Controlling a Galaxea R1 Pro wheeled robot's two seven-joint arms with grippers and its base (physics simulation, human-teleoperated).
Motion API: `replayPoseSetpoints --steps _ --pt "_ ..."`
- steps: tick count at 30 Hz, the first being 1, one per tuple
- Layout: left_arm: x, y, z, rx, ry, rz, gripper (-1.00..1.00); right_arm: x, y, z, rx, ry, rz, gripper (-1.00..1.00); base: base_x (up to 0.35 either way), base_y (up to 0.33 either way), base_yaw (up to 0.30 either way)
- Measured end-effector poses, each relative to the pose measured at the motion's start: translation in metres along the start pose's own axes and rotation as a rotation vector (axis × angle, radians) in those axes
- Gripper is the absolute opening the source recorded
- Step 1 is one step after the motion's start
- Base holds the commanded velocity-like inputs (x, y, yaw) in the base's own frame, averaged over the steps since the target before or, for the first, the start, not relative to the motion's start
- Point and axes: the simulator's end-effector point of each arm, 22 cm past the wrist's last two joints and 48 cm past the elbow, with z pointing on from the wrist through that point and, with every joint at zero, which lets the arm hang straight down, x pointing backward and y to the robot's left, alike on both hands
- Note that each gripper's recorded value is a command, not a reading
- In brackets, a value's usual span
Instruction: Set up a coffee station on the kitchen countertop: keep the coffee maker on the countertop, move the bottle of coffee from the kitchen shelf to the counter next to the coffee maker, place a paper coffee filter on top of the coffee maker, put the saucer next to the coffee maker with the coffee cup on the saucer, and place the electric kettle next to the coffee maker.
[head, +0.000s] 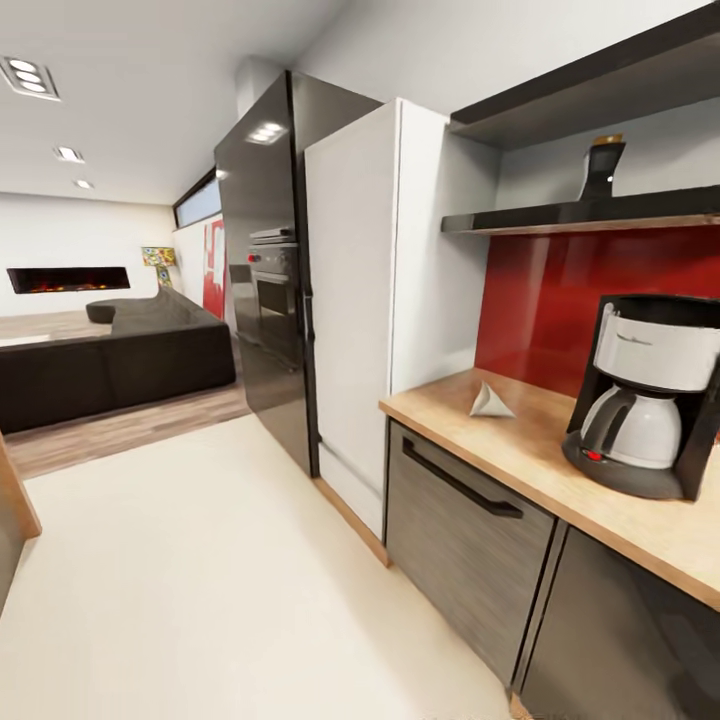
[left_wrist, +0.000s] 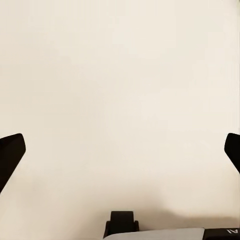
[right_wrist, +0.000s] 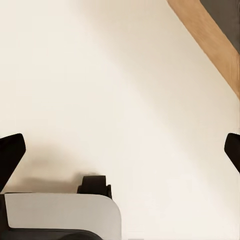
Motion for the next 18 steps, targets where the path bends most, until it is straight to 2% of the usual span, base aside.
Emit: replayPoseSetpoints --steps 5,18 --pt "0.0000 -0.0002 -0.0001 0.001 0.000 0.001 1.00 -0.0002 -0.0001 0.0000 0.001 0.000 0.000 1.00 0.073 0.064 -0.167" --pt "0.0003 -0.0006 -0.0003 0.001 0.001 0.002 1.00 -0.0002 -0.0003 -0.0002 0.001 -0.001 0.000 1.00 0.244 0.212 -0.016"
